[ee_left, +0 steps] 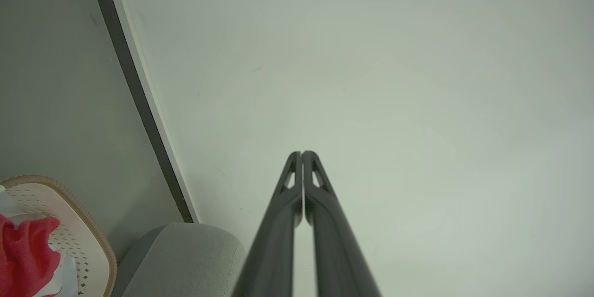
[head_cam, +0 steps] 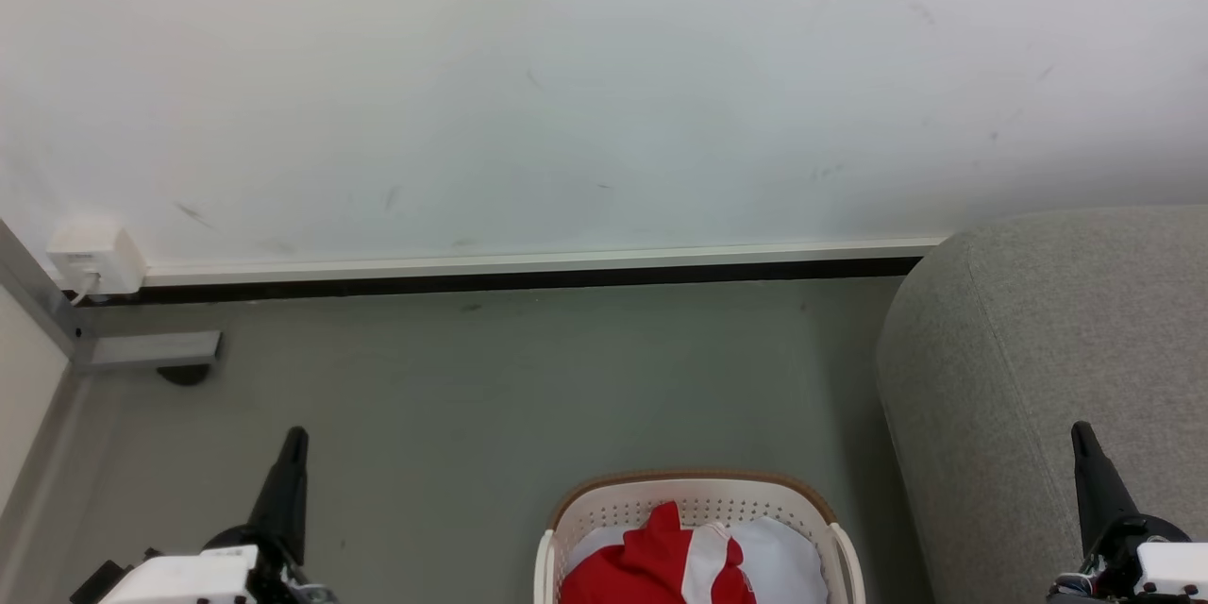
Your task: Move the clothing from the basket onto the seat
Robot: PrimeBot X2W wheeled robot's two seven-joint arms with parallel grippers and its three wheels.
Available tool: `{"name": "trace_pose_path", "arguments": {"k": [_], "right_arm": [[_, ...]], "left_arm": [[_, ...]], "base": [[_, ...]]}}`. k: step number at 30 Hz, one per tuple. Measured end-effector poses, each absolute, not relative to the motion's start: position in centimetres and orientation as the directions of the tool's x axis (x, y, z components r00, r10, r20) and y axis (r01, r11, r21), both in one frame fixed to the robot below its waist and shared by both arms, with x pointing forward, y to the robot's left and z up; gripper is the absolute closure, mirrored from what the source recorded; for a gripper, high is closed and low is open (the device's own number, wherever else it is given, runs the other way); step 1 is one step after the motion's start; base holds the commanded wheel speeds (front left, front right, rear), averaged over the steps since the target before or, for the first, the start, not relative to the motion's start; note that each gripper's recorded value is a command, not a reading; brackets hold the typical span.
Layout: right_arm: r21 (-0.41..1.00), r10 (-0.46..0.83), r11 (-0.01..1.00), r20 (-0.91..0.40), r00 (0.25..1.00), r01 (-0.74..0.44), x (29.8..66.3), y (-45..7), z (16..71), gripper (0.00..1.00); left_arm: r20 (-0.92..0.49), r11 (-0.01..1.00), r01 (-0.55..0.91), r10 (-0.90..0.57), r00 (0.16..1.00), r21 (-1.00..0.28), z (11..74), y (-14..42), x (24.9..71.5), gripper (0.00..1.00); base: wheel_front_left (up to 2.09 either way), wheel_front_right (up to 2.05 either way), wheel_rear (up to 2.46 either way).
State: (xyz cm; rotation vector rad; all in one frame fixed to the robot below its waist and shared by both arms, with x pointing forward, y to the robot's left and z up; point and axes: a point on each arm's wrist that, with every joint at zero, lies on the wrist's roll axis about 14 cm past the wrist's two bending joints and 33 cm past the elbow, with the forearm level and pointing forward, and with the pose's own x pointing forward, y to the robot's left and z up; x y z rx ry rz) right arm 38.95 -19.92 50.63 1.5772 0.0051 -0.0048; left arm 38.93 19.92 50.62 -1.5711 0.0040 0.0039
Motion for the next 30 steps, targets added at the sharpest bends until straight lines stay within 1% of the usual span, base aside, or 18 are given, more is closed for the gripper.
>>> {"name": "trace_pose_path", "arguments": {"k": [30], "right_arm": [[1.0, 0.0, -0.006, -0.006, 1.0, 0.006, 38.95, -19.92, 50.63, 1.0]], "left_arm": [[-0.005, 0.0, -0.005, 0.0, 1.0, -1.0, 50.63, 19.94, 38.93, 1.0]], "base": [[0.0, 0.0, 0.0]]}}
